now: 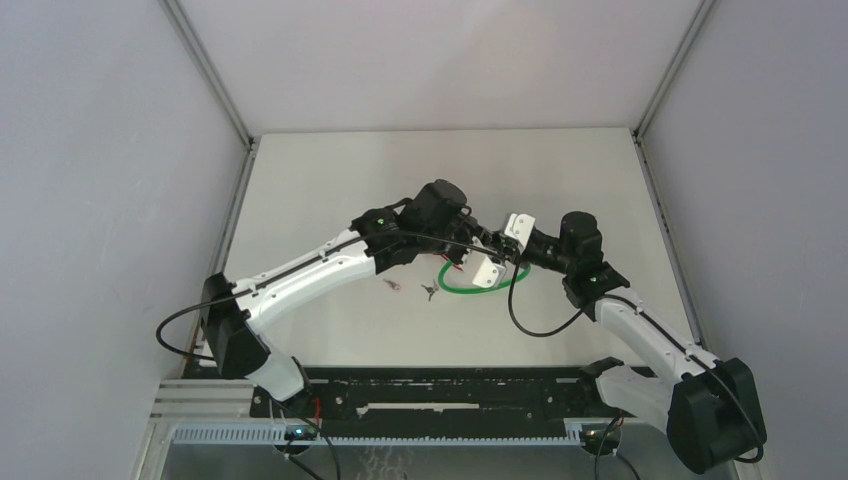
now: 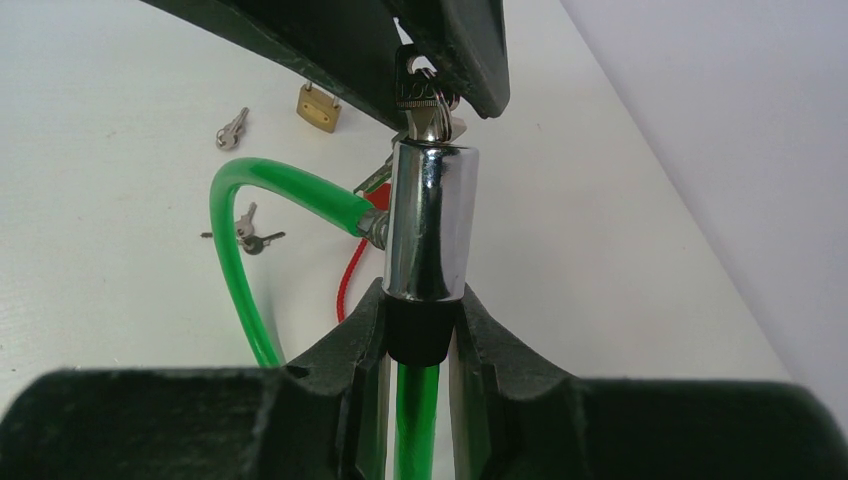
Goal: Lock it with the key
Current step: Lock the lock at the center of the board.
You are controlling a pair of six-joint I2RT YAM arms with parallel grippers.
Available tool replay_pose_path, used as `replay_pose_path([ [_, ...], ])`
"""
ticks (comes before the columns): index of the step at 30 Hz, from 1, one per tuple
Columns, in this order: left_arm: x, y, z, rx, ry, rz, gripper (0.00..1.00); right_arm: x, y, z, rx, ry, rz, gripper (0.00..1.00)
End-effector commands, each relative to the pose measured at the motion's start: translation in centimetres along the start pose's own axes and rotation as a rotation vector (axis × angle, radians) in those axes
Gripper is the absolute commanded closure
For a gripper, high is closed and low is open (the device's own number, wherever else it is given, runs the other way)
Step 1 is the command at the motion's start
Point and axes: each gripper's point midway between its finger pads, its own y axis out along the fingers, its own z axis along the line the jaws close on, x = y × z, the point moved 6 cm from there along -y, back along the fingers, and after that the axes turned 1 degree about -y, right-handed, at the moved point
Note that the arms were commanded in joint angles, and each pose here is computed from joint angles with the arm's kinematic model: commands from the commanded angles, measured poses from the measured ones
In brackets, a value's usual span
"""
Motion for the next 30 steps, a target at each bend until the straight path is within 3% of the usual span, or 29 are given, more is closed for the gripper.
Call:
replay_pose_path([
  [1, 0.87, -0.25, -0.53, -0.018, -0.087, -0.056, 0.68, -1.75, -0.34, 0.95, 0.018, 0.069, 0.078, 1.00],
  [18, 1.54, -0.66, -0.53, -0.068, -0.406, -0.242, 0.68, -1.66, -0.49, 0.86, -0.004, 0.064, 0.069, 1.00],
  [30, 0.87, -0.33, -0.20, -0.146, -0.686, -0.284, 0.65, -1.54, -0.60, 0.83, -0.010, 0.061, 0.066, 1.00],
])
